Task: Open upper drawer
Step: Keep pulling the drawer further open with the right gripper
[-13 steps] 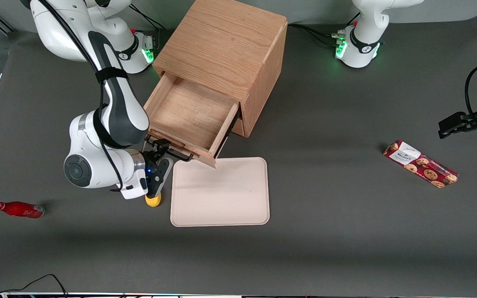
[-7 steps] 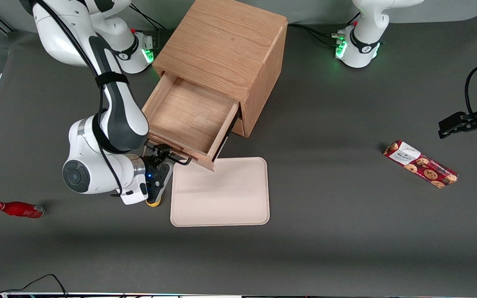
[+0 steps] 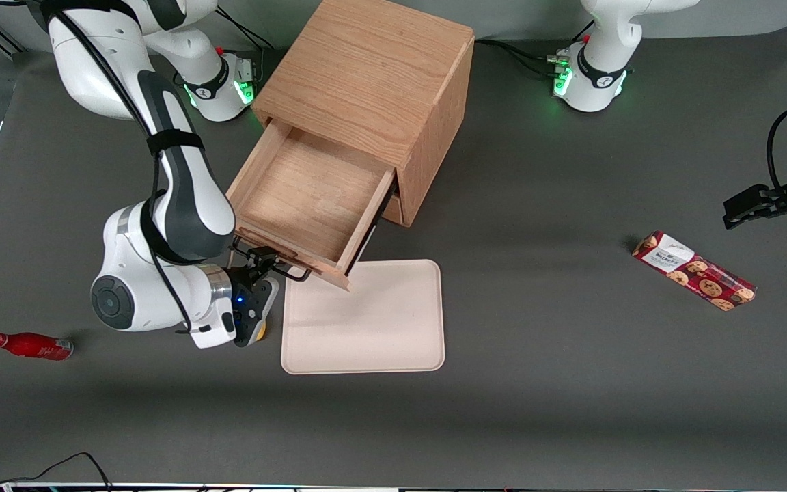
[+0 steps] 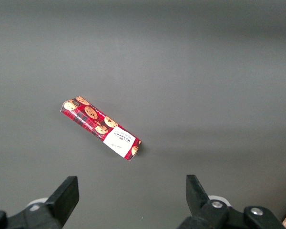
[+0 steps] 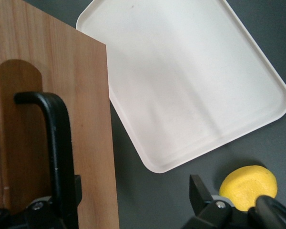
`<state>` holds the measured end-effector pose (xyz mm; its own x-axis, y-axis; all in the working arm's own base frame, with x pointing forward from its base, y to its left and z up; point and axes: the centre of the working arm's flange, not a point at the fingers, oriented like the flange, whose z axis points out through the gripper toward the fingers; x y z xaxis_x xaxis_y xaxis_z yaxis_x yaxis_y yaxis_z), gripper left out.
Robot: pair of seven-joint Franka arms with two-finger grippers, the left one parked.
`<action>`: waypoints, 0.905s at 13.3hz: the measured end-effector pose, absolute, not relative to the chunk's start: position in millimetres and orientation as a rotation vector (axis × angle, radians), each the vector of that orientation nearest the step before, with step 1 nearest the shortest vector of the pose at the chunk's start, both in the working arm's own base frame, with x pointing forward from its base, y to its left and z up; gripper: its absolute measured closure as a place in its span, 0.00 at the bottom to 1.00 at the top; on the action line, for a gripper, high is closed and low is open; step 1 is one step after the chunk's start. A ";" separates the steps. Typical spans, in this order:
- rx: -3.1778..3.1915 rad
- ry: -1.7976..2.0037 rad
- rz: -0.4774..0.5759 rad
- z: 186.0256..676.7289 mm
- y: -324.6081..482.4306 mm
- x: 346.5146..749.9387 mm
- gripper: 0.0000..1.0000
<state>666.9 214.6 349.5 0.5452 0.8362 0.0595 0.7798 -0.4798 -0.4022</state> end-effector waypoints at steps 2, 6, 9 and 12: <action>-2.401 -1.316 0.195 350.0 211.9 669.8 0.00; -2.392 -1.305 0.188 348.2 207.9 672.9 0.00; -2.388 -1.299 0.183 347.3 203.3 675.1 0.00; -2.383 -1.299 0.177 346.8 200.0 677.8 0.00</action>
<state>677.8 200.0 346.8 0.5559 0.8267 0.0866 0.7735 -0.4763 -0.4181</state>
